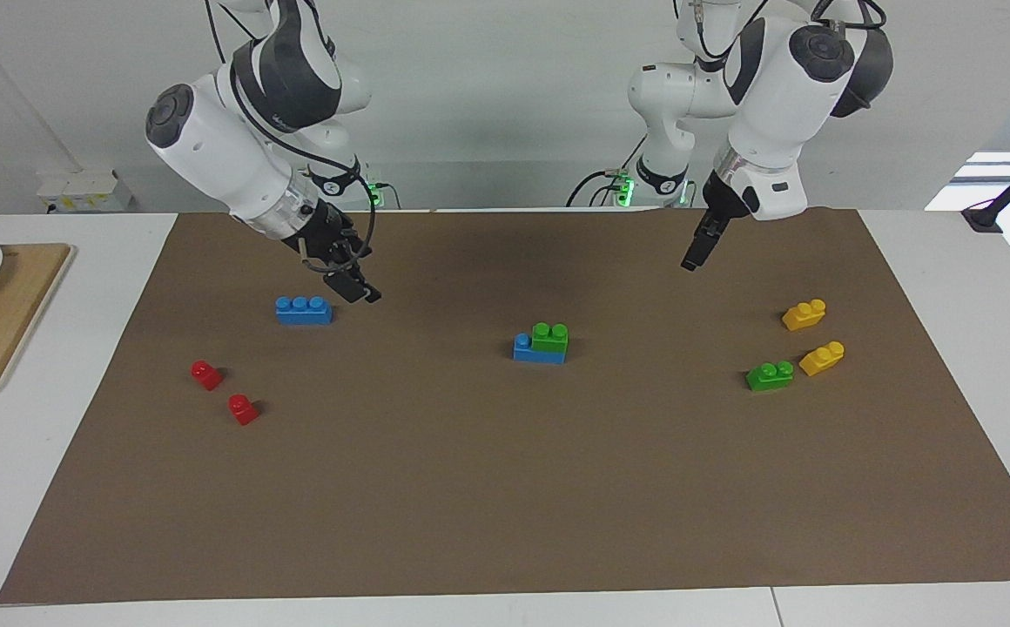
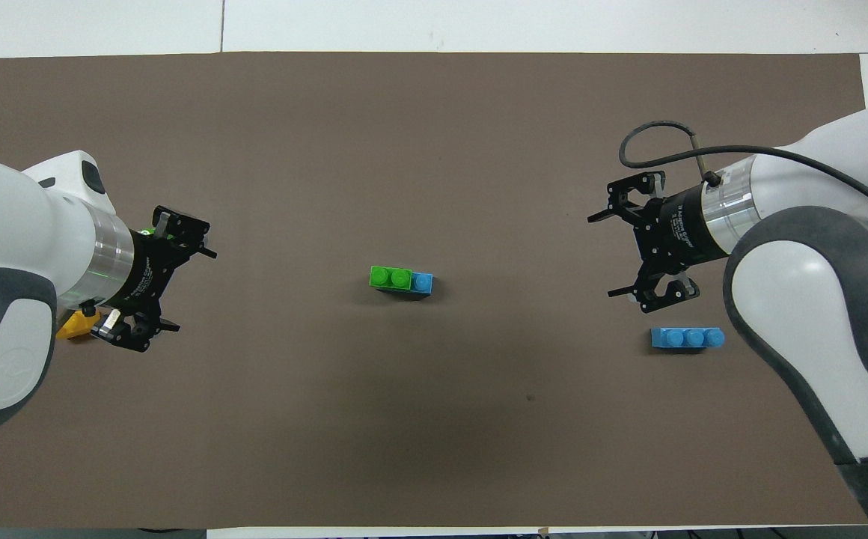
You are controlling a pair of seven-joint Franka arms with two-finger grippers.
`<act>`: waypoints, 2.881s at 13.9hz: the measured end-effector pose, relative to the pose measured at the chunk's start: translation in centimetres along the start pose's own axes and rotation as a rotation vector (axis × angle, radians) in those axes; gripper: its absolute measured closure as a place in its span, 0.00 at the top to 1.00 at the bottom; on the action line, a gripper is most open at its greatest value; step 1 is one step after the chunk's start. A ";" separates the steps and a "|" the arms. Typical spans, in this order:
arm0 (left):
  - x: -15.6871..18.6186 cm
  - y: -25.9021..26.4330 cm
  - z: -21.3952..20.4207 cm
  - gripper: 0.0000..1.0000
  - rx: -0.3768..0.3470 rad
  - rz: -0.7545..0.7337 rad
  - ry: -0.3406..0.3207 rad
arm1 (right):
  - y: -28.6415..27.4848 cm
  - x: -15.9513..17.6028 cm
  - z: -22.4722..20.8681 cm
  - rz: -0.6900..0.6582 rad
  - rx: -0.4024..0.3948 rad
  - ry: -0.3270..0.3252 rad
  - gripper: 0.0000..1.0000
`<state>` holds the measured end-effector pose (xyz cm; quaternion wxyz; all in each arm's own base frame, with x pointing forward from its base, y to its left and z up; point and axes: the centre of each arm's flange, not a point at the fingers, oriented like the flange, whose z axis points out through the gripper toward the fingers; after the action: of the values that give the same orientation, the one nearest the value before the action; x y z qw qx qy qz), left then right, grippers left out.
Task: Remove green block with left arm and hold with right
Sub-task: 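Move the left gripper toward the joined bricks while the right gripper approaches too, then grasp the green brick with the left gripper while the right gripper grasps blue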
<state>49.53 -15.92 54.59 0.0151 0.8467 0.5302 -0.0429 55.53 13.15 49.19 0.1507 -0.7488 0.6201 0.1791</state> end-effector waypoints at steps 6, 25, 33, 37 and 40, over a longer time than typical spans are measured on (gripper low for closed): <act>-7.8 0.8 -1.0 1.00 -0.020 -0.196 -0.001 | -1.1 -1.2 3.7 0.054 -0.011 -0.002 1.00; -13.6 6.3 12.0 1.00 -0.058 -0.417 -0.065 | -1.5 -8.0 15.2 0.055 0.069 -0.061 1.00; -14.1 7.1 13.9 1.00 -0.030 -0.486 -0.040 | -1.4 -8.0 20.7 0.102 0.065 -0.061 1.00; -14.3 8.1 15.0 1.00 -0.019 -0.485 -0.036 | -0.7 -8.4 23.3 0.123 0.074 -0.063 1.00; -14.9 8.8 16.7 1.00 0.000 -0.481 -0.018 | -0.3 -8.8 25.0 0.137 0.086 -0.065 1.00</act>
<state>50.04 -34.38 39.09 0.0091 0.6958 0.7163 -0.0530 52.34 32.11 30.93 0.1901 -0.6911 0.6719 0.1866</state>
